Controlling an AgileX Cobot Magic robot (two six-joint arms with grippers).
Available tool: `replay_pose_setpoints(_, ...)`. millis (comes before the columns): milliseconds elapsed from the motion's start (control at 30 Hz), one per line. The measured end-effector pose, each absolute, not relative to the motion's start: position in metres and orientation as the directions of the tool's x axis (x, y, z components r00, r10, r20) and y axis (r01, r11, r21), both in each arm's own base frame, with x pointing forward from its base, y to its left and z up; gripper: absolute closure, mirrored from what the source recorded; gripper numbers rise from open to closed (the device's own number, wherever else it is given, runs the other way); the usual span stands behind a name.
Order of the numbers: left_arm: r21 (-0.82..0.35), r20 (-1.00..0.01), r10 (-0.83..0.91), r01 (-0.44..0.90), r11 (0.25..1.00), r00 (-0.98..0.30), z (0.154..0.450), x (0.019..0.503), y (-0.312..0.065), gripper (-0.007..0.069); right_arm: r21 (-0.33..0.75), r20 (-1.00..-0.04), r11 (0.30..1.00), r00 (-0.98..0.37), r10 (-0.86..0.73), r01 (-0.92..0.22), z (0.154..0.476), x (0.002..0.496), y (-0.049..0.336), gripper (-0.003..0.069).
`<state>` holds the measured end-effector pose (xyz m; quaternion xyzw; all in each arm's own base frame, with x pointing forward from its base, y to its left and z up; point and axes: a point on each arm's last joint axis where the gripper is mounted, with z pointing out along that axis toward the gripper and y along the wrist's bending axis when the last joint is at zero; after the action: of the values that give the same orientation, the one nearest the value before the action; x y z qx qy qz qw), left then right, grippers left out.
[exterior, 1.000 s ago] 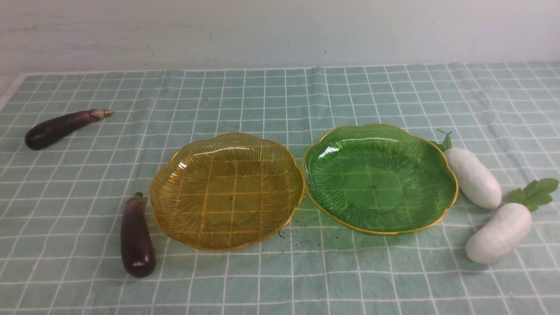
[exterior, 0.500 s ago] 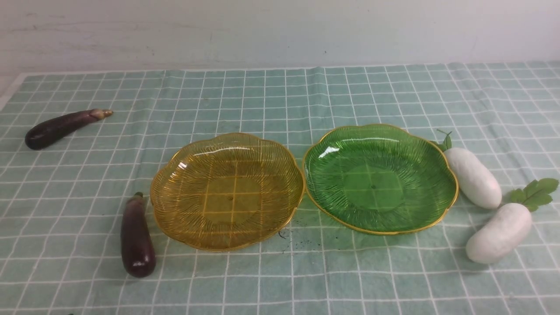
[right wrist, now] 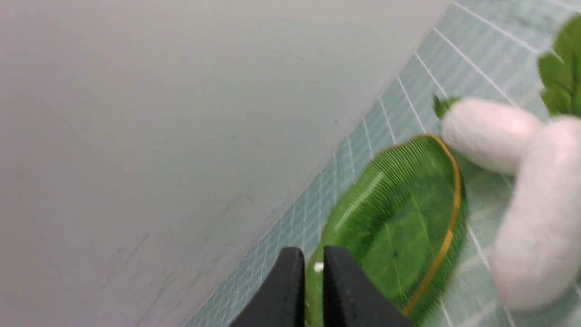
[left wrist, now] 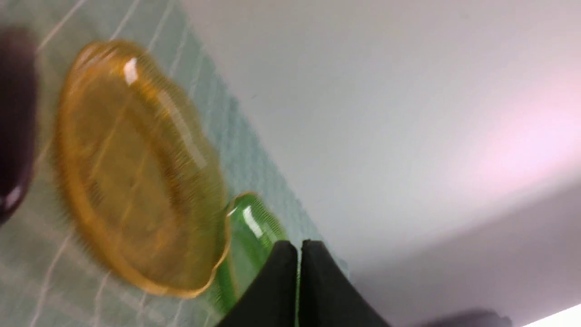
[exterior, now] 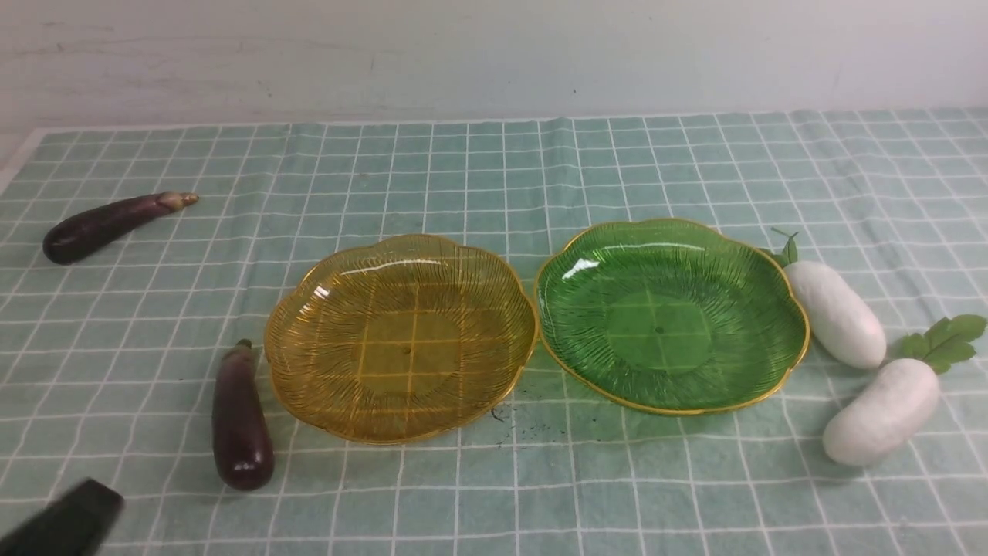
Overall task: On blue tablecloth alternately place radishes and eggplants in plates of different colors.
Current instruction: 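Pick up the eggplant and place it in the yellow plate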
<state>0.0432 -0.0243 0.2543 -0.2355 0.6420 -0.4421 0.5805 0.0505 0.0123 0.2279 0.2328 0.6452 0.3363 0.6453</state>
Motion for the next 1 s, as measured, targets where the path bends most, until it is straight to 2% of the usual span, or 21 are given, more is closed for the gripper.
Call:
replay_pose_setpoints(100, -0.743, -0.665, -0.725, 0.265, 0.615, -0.181, 0.297, 0.045, -0.026, 0.0633, 0.609, -0.784, 0.772, 0.008, 0.621, -0.18, 0.262, 0.047, 0.013, 0.0604)
replay_pose_setpoints(133, -0.708, -0.705, -0.679, 0.259, 0.657, -0.204, 0.306, 0.051, -0.028, 0.0633, 0.56, -0.821, 0.808, 0.008, 0.57, -0.183, 0.273, 0.048, 0.013, 0.0604)
replay_pose_setpoints(200, -0.629, -0.774, -0.563, 0.248, 0.736, -0.29, 0.325, 0.067, -0.033, 0.0633, 0.483, -0.874, 0.856, -0.043, 0.484, -0.185, 0.287, 0.054, 0.017, 0.0604)
replay_pose_setpoints(233, -0.574, -0.797, -0.466, 0.245, 0.781, -0.383, 0.335, 0.08, -0.038, 0.0633, 0.421, -0.907, 0.888, -0.109, 0.407, -0.185, 0.297, 0.062, 0.02, 0.0604)
replay_pose_setpoints(267, -0.568, -0.794, -0.449, 0.236, 0.789, -0.409, 0.332, 0.084, -0.038, 0.0633, 0.406, -0.912, 0.894, -0.145, 0.383, -0.19, 0.298, 0.065, 0.021, 0.0604)
replay_pose_setpoints(300, -0.519, -0.79, -0.362, 0.225, 0.825, -0.495, 0.336, 0.097, -0.041, 0.0633, 0.381, -0.919, 0.904, -0.187, 0.348, -0.194, 0.301, 0.069, 0.023, 0.0604)
replay_pose_setpoints(367, -0.417, -0.749, -0.201, 0.213, 0.884, -0.631, 0.342, 0.124, -0.042, 0.0633, 0.325, -0.902, 0.92, -0.363, 0.232, -0.218, 0.308, 0.085, 0.029, 0.0604)
replay_pose_setpoints(400, -0.291, -0.659, -0.048, 0.196, 0.937, -0.75, 0.341, 0.158, -0.038, 0.0633, 0.293, -0.844, 0.923, -0.521, 0.127, -0.249, 0.313, 0.099, 0.033, 0.0604)
replay_pose_setpoints(433, -0.212, -0.586, 0.026, 0.185, 0.96, -0.81, 0.336, 0.185, -0.034, 0.0633, 0.275, -0.797, 0.923, -0.601, 0.061, -0.271, 0.319, 0.108, 0.035, 0.0604)
replay_pose_setpoints(500, -0.068, -0.455, 0.122, 0.171, 0.983, -0.882, 0.331, 0.23, -0.024, 0.0633, 0.239, -0.706, 0.921, -0.706, -0.054, -0.309, 0.324, 0.12, 0.035, 0.0604)
replay_pose_setpoints(567, 0.002, -0.343, 0.138, 0.146, 0.989, -0.929, 0.325, 0.274, -0.019, 0.0632, 0.211, -0.65, 0.922, -0.751, -0.117, -0.326, 0.329, 0.132, 0.033, 0.0604)
replay_pose_setpoints(633, 0.058, -0.278, 0.153, 0.142, 0.988, -0.948, 0.321, 0.304, -0.014, 0.063, 0.196, -0.616, 0.925, -0.775, -0.142, -0.326, 0.33, 0.142, 0.032, 0.0604)
replay_pose_setpoints(700, 0.095, -0.271, 0.159, 0.138, 0.986, -0.949, 0.32, 0.336, -0.01, 0.0627, 0.193, -0.588, 0.927, -0.794, -0.153, -0.322, 0.328, 0.149, 0.031, 0.0604)
replay_pose_setpoints(833, 0.116, -0.329, 0.115, 0.081, 0.99, -0.937, 0.322, 0.395, 0.013, 0.0615, 0.195, -0.55, 0.929, -0.819, -0.163, -0.316, 0.322, 0.157, 0.03, 0.0604)
replay_pose_setpoints(1000, 0.03, -0.416, 0.033, 0.022, 0.999, -0.909, 0.317, 0.447, 0.052, 0.0612, 0.193, -0.539, 0.929, -0.825, -0.17, -0.317, 0.319, 0.16, 0.03, 0.0604)
